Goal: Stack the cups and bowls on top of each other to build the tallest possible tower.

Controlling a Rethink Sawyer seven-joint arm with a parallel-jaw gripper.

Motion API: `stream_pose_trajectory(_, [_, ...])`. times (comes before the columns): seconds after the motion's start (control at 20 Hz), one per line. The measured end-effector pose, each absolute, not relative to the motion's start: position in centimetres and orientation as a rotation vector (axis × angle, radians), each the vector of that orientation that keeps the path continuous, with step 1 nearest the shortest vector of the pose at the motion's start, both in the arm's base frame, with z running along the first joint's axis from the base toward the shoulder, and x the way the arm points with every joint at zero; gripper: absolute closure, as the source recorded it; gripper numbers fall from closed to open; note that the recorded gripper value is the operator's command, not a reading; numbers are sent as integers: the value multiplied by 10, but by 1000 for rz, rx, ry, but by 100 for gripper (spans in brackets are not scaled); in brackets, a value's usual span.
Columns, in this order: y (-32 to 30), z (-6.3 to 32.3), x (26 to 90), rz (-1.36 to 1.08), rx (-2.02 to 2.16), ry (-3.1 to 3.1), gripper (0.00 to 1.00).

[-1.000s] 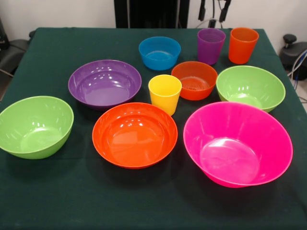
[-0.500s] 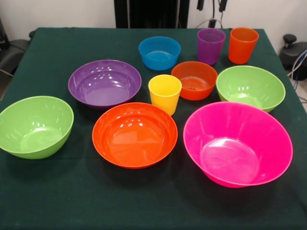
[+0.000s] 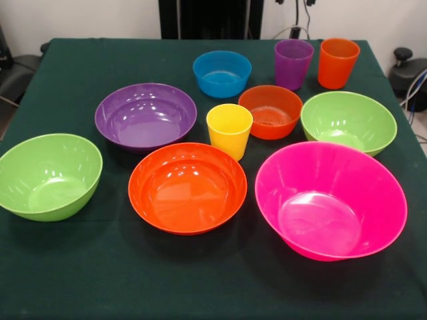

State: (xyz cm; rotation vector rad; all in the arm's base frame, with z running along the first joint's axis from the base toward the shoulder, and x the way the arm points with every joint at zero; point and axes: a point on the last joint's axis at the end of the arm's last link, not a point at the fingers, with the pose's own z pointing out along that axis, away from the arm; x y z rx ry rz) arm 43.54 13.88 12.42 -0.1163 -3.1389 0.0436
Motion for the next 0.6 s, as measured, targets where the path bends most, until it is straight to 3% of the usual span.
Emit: stream_pose_trajectory(0.6, [143, 116, 391, 43, -117, -3064, 0])
